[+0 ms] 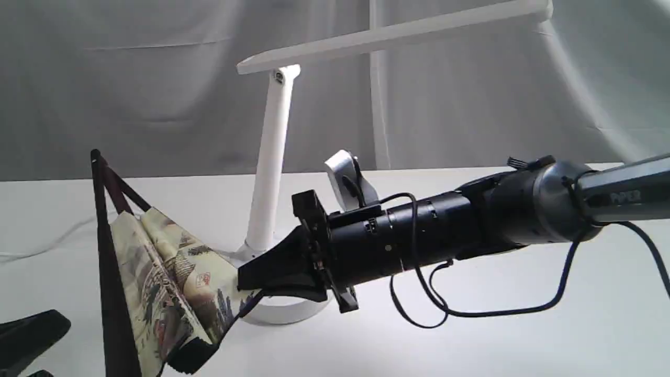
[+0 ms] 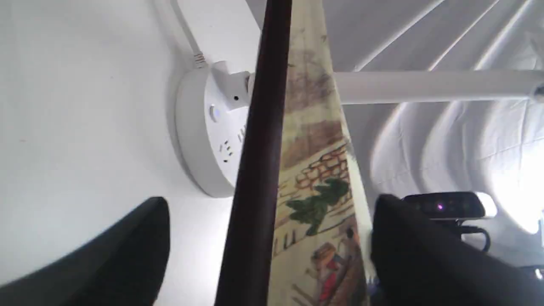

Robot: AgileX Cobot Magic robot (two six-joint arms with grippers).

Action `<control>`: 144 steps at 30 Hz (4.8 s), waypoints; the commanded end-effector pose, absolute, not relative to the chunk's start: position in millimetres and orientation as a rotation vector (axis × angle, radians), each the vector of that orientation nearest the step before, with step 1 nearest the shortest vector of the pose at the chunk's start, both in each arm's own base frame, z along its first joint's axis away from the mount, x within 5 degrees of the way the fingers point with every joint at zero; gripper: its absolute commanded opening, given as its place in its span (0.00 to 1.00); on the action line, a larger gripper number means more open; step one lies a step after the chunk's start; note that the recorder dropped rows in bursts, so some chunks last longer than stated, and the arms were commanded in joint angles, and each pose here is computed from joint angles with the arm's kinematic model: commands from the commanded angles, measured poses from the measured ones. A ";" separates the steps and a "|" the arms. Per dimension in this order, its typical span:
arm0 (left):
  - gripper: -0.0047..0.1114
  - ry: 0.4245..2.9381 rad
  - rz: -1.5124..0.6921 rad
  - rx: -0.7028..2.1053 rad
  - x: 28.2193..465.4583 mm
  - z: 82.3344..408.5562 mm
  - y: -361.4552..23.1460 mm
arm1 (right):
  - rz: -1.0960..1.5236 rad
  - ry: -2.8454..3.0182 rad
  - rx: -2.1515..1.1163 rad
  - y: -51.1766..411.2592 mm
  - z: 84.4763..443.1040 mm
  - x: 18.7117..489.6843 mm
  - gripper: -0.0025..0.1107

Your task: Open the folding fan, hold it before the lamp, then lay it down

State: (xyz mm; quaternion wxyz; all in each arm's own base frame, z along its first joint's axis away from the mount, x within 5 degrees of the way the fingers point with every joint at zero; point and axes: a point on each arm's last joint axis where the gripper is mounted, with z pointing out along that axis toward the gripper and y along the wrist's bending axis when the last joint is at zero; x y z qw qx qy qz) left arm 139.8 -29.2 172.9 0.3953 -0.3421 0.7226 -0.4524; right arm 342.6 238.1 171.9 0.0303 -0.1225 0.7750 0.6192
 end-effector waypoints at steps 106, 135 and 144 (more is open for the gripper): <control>0.04 1.978 -1.566 -0.481 217.1 162.6 -54.4 | 1.797 2.409 -0.333 240.3 164.8 347.1 0.43; 0.04 2.016 -1.558 -0.457 211.4 165.6 -41.9 | 1.885 2.442 -0.513 241.8 144.4 335.9 0.02; 0.04 2.108 -1.570 -0.473 203.4 160.4 -29.6 | 1.881 2.446 -0.520 241.6 144.0 335.6 0.02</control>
